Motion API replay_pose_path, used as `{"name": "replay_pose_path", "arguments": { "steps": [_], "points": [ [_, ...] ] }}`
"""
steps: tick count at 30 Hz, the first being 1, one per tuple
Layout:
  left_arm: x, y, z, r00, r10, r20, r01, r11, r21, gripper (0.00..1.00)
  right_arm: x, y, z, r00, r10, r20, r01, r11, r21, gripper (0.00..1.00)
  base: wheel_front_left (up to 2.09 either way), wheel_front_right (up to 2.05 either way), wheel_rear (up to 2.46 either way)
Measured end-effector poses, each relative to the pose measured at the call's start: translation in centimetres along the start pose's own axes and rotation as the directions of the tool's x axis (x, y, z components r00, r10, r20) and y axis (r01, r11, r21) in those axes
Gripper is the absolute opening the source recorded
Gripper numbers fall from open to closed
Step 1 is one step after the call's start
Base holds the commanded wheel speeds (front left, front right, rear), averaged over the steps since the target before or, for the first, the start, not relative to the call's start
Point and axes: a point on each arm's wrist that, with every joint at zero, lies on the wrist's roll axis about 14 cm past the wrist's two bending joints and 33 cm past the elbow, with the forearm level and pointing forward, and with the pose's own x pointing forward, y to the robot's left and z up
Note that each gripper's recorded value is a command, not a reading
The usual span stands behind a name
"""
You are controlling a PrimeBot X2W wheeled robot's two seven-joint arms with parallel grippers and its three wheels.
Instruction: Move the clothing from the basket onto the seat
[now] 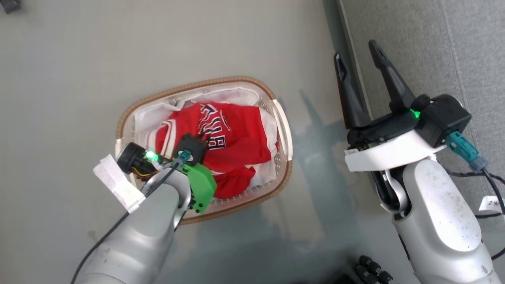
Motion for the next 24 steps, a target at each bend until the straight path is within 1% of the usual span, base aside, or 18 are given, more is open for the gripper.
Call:
{"name": "replay_pose_path", "arguments": {
  "steps": [5, 11, 15, 24],
  "points": [
    [-1.7, -0.5, 4.1, 0.991, 0.031, 0.131, -0.029, 0.999, -0.017, 0.00, -0.9, 0.9, 1.1, 1.000, 0.010, 0.011, -0.010, 1.000, 0.006, 1.00, 0.00, 0.00, 0.00],
    [-4.3, -0.3, 8.1, 0.964, 0.081, 0.253, -0.076, 0.997, -0.027, 0.00, -1.9, 1.9, 2.4, 0.999, 0.022, 0.027, -0.022, 1.000, 0.012, 1.00, 0.00, 0.00, 0.00],
    [-6.3, 0.1, 10.5, 0.936, 0.120, 0.331, -0.113, 0.993, -0.043, 0.00, -2.4, 2.7, 3.2, 0.999, 0.038, 0.038, -0.038, 0.999, 0.014, 1.00, 0.00, 0.00, 0.00],
    [-11.1, 1.1, 15.2, 0.847, 0.209, 0.488, -0.192, 0.978, -0.085, 0.00, -3.4, 4.5, 4.8, 0.995, 0.072, 0.065, -0.073, 0.997, 0.022, 1.00, 0.00, 0.00, 0.00]
  ]
}}
